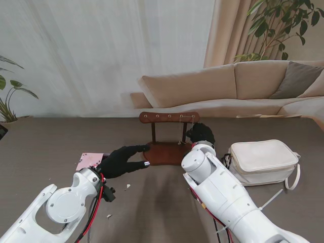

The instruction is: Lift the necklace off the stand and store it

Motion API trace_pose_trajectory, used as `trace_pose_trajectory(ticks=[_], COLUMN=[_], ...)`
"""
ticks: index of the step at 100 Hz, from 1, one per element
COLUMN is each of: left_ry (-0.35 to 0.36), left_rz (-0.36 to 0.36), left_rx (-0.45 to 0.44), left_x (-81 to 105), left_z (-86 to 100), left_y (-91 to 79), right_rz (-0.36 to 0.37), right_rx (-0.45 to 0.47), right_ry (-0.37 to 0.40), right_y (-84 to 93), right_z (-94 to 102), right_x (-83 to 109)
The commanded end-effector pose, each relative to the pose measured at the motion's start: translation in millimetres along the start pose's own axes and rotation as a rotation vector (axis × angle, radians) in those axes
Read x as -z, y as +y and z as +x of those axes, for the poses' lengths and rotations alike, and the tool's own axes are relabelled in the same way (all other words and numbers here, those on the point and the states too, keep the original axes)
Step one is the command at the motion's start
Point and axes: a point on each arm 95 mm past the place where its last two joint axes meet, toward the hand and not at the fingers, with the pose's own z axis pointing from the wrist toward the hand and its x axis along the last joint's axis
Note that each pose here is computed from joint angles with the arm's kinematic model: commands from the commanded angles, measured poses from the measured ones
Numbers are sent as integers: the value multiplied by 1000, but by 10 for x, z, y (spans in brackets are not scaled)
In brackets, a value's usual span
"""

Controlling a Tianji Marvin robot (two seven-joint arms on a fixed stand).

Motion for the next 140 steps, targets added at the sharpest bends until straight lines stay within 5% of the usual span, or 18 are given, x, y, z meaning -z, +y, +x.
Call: trace_pose_trajectory(ticks=[1, 140], left_ry=[-2, 16], left_rz=[-22, -52], left_rx=[8, 24], left_x=[-3, -45], left_z=[-1, 2], left_y=[26, 57], right_rz=[11, -35], right_rx=[-29, -125], right_ry=[21, 49], right_y=[7, 471], right_z=[92, 292], right_x=[33, 182])
